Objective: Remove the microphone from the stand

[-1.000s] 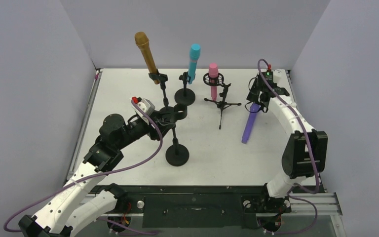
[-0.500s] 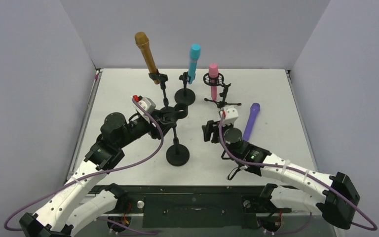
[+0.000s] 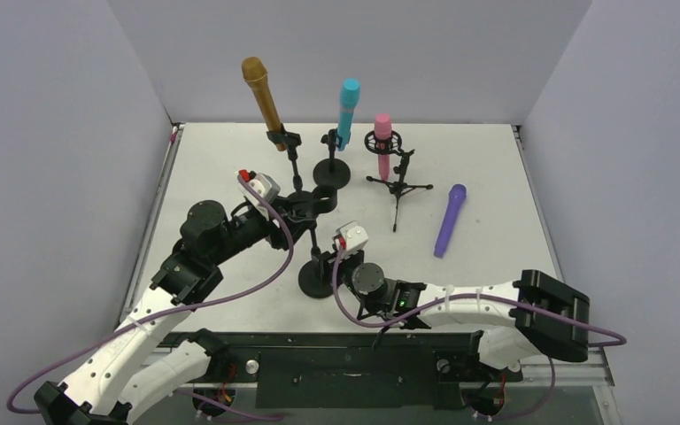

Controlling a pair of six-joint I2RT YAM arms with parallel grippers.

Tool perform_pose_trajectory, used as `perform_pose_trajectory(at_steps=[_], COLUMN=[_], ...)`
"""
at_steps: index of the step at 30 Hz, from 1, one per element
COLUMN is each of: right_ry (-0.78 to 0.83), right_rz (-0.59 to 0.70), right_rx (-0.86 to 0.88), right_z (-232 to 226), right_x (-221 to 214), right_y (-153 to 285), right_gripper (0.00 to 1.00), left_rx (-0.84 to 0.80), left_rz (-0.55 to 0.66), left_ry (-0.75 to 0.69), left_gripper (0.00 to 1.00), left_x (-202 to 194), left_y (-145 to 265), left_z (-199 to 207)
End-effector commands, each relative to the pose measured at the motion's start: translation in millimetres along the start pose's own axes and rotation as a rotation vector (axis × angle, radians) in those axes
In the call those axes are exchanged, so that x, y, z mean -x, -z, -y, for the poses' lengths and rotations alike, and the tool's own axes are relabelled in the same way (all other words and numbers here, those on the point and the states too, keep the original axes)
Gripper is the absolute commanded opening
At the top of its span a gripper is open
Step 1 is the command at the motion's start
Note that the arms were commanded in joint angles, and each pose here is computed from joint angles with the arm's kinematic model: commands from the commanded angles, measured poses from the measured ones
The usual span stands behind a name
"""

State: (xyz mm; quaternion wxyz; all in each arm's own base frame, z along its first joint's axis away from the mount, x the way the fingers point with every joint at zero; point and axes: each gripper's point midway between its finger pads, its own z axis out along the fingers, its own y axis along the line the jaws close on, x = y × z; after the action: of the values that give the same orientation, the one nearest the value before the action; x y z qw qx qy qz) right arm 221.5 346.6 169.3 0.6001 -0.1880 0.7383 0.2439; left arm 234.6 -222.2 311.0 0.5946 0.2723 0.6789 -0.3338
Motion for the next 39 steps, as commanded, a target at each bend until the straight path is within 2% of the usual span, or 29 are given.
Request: perform_pose_trajectory(at_steps=[1,4,9,11,21,26,30,33,37,39], right_ry=[-0.052,-0.046,-0.016,-0.008,0.002,0.016,0.007,0.000,0.004,0.000], right_rz=[0.131,0.135,0.107,0.098,0.073,0.043,0.042,0.051,0.045,0.035], right_rx=[-0.004,-0.012,-0.014,-0.008,0.032,0.050,0.038,0.040,0.065,0.109], right_z=[-18,-20,-26,-30,-39,-42,-36,-36,-40,-43], right_x=[34,31,18,14,1,-10,-14,-10,-11,-12], right_y=[-12,-17,-29,-33,-39,-40,-38,-37,-39,-40], right_gripper=[0.51,0.48,0.31,0.27,0.24,0.37,0.39,0.36,0.25,0.24], left_rx=[-0.026,-0.026,-0.031,-0.034,-0.029,-0.020,-0.011,-0.008,-0.007,-0.011], left_rz=[0.105,0.102,0.092,0.089,0.073,0.067,0.070,0.067,0.063,0.060], left_ry=[-0.028,-0.029,-0.032,-0.033,-0.042,-0.037,-0.037,-0.036,-0.038,-0.041], left_gripper=[0.00,0.00,0.00,0.00,0.00,0.00,0.00,0.00,0.00,0.00], left_x=[42,41,40,40,38,37,36,36,35,35], left_y=[4,4,4,4,3,1,2,3,3,4], left_z=[9,9,9,10,8,6,5,4,4,5])
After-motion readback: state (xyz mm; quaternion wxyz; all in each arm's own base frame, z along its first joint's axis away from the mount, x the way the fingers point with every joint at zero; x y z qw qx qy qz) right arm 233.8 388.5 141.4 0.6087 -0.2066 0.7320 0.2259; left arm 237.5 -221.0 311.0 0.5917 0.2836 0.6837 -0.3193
